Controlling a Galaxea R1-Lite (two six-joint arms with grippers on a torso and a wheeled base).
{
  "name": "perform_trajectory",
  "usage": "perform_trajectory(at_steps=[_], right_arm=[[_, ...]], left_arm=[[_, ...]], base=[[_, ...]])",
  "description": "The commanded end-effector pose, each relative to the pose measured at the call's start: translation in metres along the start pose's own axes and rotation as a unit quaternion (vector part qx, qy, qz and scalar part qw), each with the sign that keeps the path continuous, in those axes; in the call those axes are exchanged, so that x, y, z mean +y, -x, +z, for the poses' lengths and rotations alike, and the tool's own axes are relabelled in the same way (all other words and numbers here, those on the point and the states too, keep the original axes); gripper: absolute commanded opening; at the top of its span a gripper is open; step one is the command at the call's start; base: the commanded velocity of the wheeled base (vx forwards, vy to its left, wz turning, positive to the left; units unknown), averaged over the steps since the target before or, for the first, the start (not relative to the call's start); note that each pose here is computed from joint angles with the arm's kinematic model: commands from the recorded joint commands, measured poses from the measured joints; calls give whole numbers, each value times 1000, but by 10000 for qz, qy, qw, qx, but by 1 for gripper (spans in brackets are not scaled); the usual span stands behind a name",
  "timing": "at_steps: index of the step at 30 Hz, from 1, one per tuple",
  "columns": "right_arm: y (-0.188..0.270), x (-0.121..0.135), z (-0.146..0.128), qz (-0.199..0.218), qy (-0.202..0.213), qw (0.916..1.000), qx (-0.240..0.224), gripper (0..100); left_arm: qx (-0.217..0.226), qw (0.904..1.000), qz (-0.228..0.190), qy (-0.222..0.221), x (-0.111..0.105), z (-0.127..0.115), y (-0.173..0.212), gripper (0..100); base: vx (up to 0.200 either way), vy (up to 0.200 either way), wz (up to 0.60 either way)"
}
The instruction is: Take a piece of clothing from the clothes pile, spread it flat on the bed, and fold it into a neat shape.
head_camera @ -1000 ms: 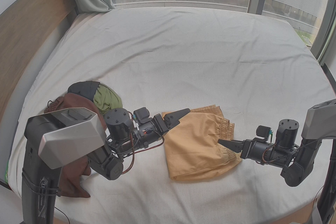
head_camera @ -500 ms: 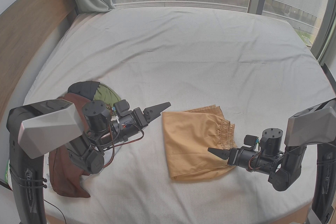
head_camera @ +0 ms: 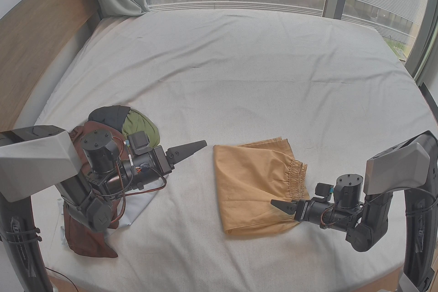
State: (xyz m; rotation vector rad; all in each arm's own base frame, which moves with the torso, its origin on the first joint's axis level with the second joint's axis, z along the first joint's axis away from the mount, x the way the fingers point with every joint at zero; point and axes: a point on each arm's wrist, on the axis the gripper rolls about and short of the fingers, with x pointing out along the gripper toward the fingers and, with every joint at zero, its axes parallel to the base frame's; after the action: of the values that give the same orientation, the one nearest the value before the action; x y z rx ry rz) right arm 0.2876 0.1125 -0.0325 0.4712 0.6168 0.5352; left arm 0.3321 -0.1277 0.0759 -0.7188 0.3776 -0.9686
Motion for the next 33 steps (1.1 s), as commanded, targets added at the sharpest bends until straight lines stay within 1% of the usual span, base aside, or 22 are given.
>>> perform_trajectory(at_steps=[1, 3, 4, 5, 7, 8, 10, 12, 15, 19, 20, 23, 25, 26, 27, 30, 33], right_arm=[[12, 30, 34, 449, 12, 9971, -615, 100], [16, 39, 45, 607, -82, 9949, -803, 100], [18, 45, 53, 718, -125, 9929, -944, 100], [18, 46, 56, 744, -160, 9919, -1015, 100], [14, 44, 63, 720, -154, 9904, -1168, 100], [14, 44, 64, 709, -152, 9902, -1193, 100], [10, 39, 69, 597, -199, 9887, -1357, 100], [4, 31, 68, 521, -235, 9894, -1334, 100], [-8, 23, 65, 473, -260, 9901, -1299, 100], [-32, 10, 61, 440, -264, 9901, -1305, 100], [-36, 8, 63, 451, -253, 9895, -1350, 100], [-41, 7, 65, 482, -233, 9887, -1399, 100], [-46, 2, 61, 403, -236, 9895, -1366, 100], [-47, 0, 60, 379, -246, 9897, -1356, 100], [-53, -7, 54, 253, -282, 9904, -1329, 100], [-57, -13, 49, 86, -324, 9901, -1363, 100], [-59, -17, 49, 16, -340, 9899, -1378, 100]], left_arm=[[104, 9998, 126, -95, -8, -7, 15, 100], [88, 9995, 170, -264, -10, -6, 21, 100], [110, 9989, 216, -408, -9, -6, 26, 100], [150, 9980, 296, -544, -6, -9, 31, 100], [308, 9951, 402, -847, -4, -17, 39, 100], [353, 9944, 440, -896, -3, -20, 42, 100], [605, 9898, 581, -1148, -2, -35, 53, 100], [731, 9859, 656, -1352, -1, -41, 60, 100], [762, 9794, 774, -1700, 3, -42, 69, 100], [802, 9641, 690, -2436, 9, -36, 81, 100], [824, 9585, 639, -2654, 10, -35, 84, 100], [891, 9463, 605, -3047, 10, -36, 89, 100], [900, 9419, 639, -3173, 12, -36, 91, 100], [903, 9413, 646, -3188, 12, -36, 92, 100], [882, 9394, 665, -3245, 13, -35, 93, 100], [870, 9384, 666, -3276, 13, -34, 94, 100], [851, 9369, 687, -3322, 13, -32, 94, 100]], base=[[0, 0, 0], [0, 0, 0], [0, 0, 0], [0, 0, 0], [0, 0, 0], [0, 0, 0], [0, 0, 0], [0, 0, 0], [0, 0, 0], [0, 0, 0], [0, 0, 0], [0, 0, 0], [0, 0, 0], [0, 0, 0], [0, 0, 0], [0, 0, 0], [0, 0, 0]])
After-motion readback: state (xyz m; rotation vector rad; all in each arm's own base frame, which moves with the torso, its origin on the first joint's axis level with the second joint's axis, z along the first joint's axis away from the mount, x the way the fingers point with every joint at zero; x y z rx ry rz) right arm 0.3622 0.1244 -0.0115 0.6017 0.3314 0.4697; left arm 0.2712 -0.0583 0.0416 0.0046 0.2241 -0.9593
